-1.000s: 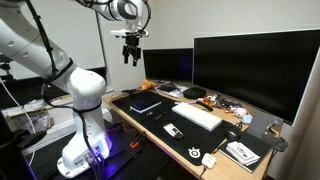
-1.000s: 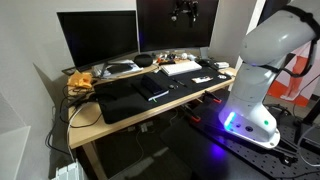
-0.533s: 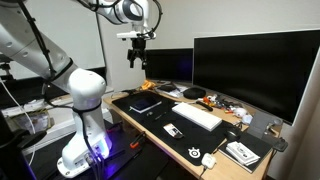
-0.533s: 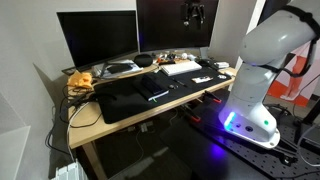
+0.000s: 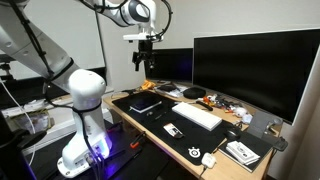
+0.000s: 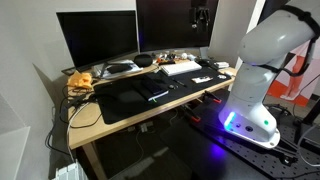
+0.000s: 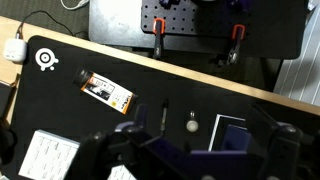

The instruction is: Move the white object near the mouse to the left

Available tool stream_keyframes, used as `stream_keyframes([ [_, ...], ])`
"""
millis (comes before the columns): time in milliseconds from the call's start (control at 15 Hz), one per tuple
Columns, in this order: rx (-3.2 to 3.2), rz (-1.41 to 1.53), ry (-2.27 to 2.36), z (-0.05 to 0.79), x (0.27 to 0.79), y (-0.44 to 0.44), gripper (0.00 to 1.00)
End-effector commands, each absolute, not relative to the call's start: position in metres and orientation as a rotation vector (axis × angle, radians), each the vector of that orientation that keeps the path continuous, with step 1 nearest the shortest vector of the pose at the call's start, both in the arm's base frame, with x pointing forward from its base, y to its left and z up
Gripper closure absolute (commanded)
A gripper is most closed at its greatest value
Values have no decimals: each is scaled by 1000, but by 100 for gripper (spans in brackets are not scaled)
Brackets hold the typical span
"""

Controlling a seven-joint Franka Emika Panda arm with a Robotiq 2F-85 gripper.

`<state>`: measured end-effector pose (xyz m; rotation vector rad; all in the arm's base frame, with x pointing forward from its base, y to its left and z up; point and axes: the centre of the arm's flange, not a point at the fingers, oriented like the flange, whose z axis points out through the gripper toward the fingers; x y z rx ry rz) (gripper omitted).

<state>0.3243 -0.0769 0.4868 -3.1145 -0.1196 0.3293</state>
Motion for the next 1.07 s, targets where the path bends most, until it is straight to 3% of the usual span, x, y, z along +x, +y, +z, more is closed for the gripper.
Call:
stream_keyframes([
  [0, -3115, 330, -120, 487, 324, -77, 0],
  [1000, -3082, 242, -343, 484, 344, -101, 0],
])
